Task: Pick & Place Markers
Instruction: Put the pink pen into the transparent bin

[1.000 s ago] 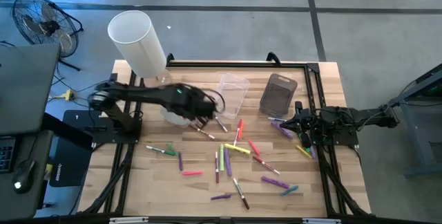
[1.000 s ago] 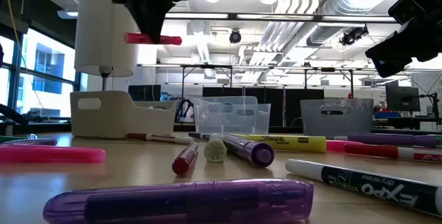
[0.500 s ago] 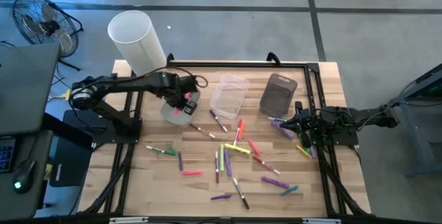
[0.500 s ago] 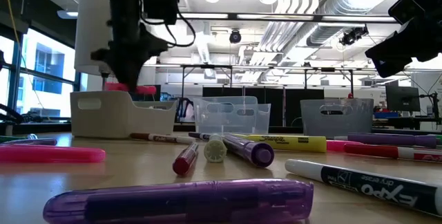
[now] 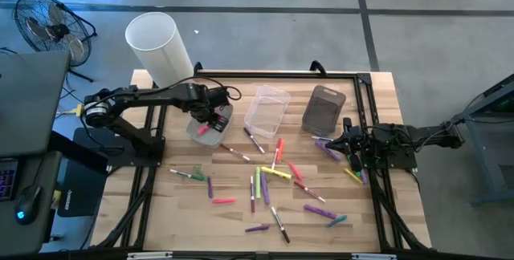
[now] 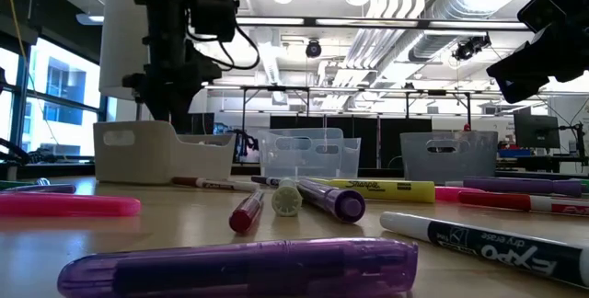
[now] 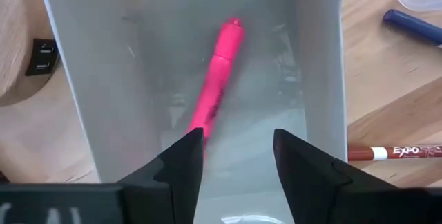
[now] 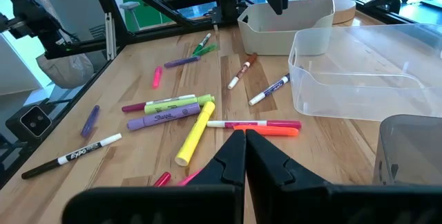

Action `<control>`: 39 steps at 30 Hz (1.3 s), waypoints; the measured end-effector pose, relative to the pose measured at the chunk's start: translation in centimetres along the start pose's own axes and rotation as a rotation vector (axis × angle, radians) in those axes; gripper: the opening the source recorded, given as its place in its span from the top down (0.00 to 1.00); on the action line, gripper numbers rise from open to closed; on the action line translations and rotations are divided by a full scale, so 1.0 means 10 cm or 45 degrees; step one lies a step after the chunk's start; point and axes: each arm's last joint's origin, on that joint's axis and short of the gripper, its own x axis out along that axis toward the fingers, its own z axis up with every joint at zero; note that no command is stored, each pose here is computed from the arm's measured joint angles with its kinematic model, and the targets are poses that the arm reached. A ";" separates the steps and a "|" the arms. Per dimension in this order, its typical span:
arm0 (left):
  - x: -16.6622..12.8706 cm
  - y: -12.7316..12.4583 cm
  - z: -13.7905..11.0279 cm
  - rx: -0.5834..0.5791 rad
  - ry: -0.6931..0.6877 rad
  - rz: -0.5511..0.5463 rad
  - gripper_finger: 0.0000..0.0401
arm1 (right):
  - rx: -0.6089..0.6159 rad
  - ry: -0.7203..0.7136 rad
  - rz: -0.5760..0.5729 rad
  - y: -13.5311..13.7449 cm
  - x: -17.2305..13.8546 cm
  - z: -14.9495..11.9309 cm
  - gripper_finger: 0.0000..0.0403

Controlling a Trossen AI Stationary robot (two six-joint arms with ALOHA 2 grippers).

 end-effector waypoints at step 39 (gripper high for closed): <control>-1.25 -1.28 -0.56 0.203 -0.441 -0.639 0.99 | -0.230 -0.001 -0.005 0.00 0.00 0.00 1.00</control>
